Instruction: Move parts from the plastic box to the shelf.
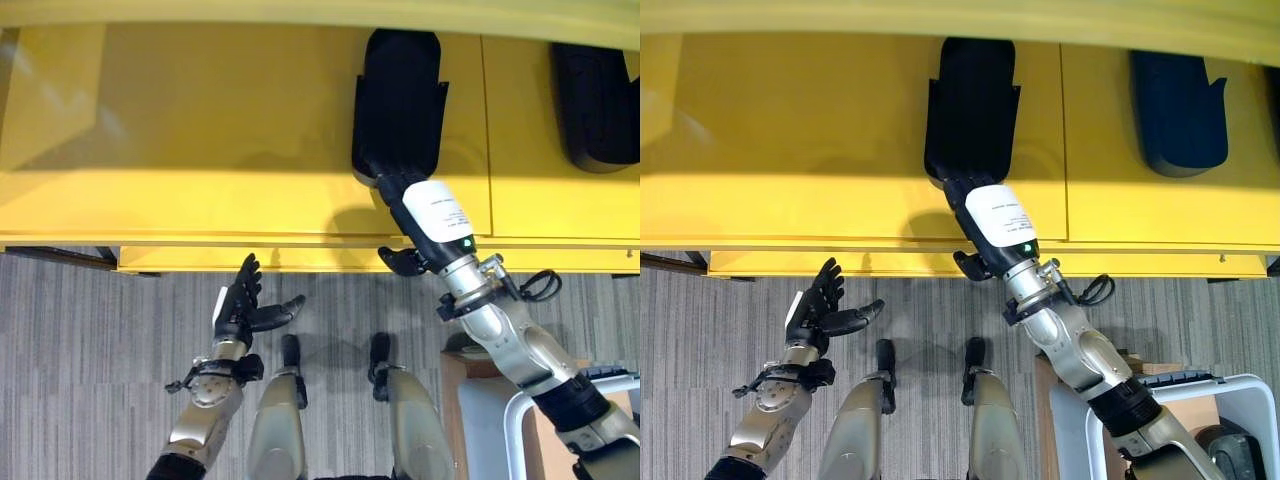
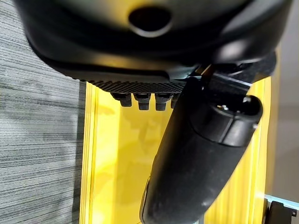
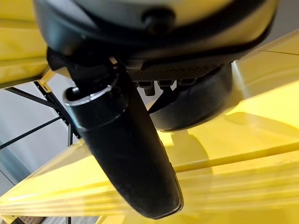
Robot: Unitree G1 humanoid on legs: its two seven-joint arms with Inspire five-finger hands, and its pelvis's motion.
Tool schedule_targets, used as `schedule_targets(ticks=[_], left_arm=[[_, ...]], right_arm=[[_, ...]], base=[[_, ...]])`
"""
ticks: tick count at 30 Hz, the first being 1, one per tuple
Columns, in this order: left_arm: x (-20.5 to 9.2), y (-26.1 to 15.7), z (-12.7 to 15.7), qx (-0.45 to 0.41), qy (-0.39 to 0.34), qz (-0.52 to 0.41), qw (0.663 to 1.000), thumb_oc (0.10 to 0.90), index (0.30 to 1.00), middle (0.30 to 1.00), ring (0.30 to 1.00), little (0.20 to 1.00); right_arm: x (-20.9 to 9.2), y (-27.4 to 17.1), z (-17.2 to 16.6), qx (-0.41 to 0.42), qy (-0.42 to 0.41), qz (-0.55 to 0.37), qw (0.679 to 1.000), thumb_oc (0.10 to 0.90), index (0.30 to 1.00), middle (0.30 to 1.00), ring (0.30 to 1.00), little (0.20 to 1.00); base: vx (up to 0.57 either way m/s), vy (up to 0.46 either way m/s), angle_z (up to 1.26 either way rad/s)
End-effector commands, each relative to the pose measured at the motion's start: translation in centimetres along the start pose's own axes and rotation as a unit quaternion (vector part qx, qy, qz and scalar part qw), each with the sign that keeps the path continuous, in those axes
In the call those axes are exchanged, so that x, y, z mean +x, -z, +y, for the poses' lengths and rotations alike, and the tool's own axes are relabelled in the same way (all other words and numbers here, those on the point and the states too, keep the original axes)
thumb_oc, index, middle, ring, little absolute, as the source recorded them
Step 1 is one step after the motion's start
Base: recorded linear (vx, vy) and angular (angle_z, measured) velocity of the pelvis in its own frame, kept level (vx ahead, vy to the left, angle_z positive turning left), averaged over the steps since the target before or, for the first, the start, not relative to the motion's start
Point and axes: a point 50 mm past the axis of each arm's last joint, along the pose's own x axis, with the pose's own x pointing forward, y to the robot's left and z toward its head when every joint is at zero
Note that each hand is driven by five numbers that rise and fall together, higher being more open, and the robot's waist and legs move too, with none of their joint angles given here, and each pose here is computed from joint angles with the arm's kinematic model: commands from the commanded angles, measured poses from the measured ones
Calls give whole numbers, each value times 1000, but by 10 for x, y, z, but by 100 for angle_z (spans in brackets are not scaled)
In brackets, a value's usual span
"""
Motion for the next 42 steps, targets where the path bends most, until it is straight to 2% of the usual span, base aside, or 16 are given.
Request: schedule_targets(ticks=[1,7,15,27,42], left_arm=[[-4,-23,1,17,12,-79,997,900,1000,1000,1000,1000],[-3,-25,1,14,13,-82,996,900,1000,1000,1000,1000],[-2,-25,0,11,16,-84,996,900,1000,1000,1000,1000],[-2,-25,2,12,14,-82,996,900,1000,1000,1000,1000],[-1,-25,2,13,13,-82,996,900,1000,1000,1000,1000]], right_arm=[[9,-18,-19,-26,44,-67,996,900,1000,1000,1000,1000],[5,3,-20,-110,23,-37,993,900,1000,1000,1000,1000],[0,28,-27,-155,25,11,987,900,1000,1000,1000,1000],[0,39,-22,-175,5,31,984,900,1000,1000,1000,1000],[1,43,-32,-188,19,41,981,900,1000,1000,1000,1000]], base=[[0,0,0],[0,0,0],[0,0,0],[0,0,0],[0,0,0]])
